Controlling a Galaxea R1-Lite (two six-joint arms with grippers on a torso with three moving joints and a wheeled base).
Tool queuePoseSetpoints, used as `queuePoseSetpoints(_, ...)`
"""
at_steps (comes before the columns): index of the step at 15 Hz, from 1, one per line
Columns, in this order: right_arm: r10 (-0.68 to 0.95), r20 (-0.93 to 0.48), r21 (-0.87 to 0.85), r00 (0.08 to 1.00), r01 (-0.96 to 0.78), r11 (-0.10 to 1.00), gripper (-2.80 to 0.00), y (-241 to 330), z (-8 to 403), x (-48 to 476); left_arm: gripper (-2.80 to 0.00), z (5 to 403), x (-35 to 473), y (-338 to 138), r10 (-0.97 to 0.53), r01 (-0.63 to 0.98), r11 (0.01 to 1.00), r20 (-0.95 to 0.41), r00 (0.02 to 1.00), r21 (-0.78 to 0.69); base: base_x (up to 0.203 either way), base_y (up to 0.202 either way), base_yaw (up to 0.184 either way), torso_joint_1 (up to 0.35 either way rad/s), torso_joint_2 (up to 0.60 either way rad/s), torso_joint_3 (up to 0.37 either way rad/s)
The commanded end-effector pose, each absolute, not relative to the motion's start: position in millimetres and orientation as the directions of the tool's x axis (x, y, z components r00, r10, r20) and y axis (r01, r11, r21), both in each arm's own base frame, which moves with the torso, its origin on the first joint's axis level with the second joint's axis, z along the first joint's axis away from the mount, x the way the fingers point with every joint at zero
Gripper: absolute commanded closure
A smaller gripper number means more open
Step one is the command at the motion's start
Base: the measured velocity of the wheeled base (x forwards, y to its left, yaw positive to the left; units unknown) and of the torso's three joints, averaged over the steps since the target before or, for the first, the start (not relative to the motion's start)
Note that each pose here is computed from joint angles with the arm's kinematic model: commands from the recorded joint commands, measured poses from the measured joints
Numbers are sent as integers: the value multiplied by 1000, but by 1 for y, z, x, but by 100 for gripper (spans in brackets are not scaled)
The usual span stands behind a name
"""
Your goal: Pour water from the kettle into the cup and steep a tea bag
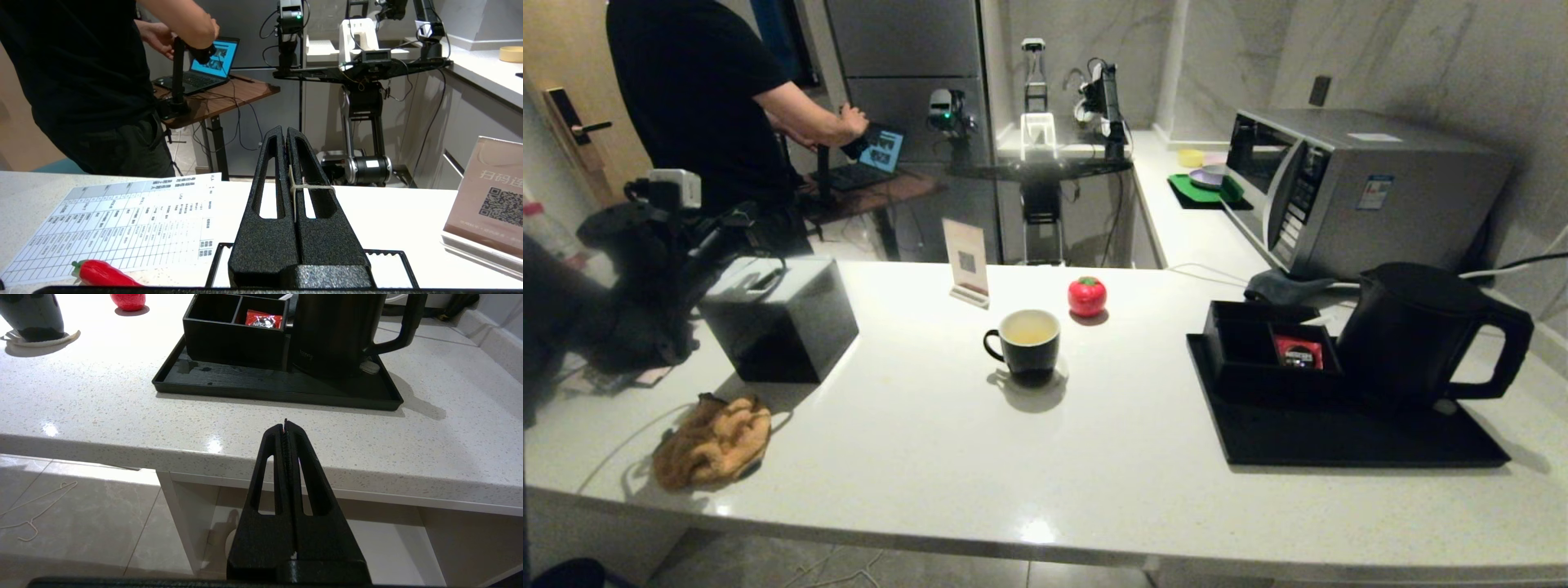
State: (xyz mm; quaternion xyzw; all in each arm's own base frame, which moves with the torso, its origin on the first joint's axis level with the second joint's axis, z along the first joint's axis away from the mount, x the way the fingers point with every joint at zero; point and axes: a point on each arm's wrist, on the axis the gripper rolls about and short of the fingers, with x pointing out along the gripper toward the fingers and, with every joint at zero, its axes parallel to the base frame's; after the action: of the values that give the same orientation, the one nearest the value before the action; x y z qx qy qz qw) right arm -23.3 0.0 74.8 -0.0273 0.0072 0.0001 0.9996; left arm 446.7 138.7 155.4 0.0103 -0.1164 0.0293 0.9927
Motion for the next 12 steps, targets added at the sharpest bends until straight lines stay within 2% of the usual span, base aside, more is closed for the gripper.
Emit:
queuePoseSetpoints(1,0,-15,-55,1000,-1,998,0,0,75,-23,0,158,446,139,53,-59,998,243,969,16,0,0,0,0,0,0)
queuePoseSetpoints(12,0,-16,-55,1000,-1,998,0,0,75,-23,0,158,440,151,78,-84,996,239,968,18,0,0,0,0,0,0)
